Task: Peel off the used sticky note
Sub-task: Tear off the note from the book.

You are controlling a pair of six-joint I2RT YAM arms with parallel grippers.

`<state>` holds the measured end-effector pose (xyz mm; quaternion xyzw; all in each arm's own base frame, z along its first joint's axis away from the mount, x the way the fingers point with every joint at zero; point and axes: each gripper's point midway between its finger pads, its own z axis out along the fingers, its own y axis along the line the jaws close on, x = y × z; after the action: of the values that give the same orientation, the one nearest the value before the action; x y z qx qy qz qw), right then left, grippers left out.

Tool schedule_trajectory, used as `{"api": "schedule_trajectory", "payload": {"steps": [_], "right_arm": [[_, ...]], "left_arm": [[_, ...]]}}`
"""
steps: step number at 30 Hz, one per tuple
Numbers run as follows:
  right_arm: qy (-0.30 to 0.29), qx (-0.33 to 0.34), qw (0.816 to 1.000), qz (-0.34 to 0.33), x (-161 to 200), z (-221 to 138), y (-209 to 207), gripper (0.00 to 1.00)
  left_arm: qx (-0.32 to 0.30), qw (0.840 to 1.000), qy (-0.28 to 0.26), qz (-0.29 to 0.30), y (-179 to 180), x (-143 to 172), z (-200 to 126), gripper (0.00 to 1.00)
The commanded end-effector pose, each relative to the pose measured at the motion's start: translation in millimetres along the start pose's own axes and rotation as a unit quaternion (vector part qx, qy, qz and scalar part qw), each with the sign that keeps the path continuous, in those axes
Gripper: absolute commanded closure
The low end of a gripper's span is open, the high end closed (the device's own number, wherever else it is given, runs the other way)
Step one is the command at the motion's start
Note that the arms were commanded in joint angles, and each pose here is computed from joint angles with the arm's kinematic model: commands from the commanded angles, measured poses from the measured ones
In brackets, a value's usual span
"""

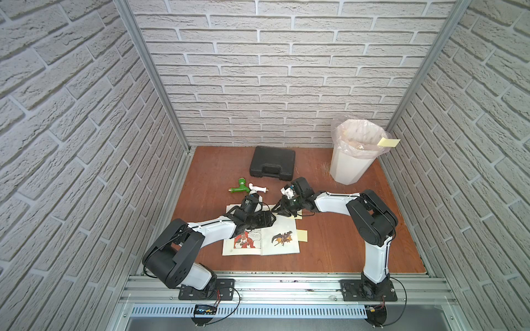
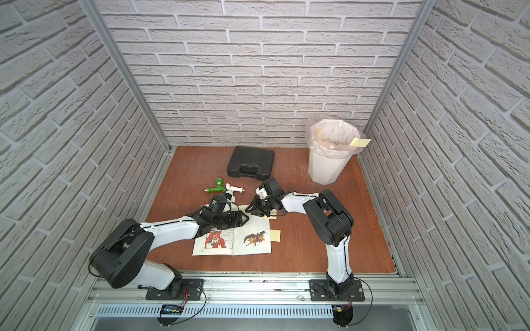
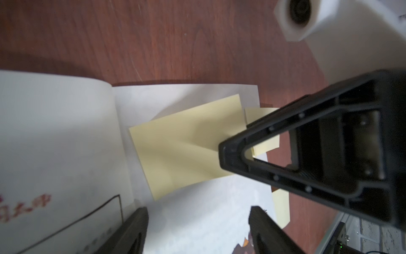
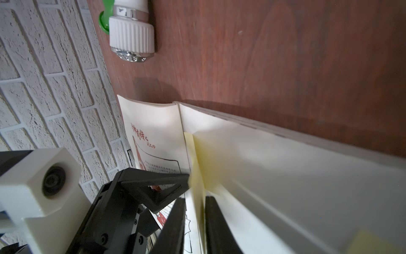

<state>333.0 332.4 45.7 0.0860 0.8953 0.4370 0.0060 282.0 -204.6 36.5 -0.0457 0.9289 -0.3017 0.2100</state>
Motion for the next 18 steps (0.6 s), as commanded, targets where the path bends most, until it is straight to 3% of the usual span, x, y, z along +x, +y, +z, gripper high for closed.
{"api": "schedule_trajectory", "payload": {"steps": [1,8,18], "right_arm": [[-0.001,-0.035,0.999,-0.01,-2.4,-0.1,21.6,0.86],[-0.009,-0.048,0.999,0.005,-5.7,-0.2,25.8,0.96],[-0.03,-0.059,0.997,0.03,-11.7,-1.0,26.1,0.97]], "left_arm": [[-0.038,0.999,0.026,-0.016,26.7,19.2,4.7,0.23],[-0.039,0.999,0.027,-0.015,28.1,21.0,4.0,0.22],[-0.038,0.999,0.026,-0.013,28.5,22.2,1.5,0.18]]}}
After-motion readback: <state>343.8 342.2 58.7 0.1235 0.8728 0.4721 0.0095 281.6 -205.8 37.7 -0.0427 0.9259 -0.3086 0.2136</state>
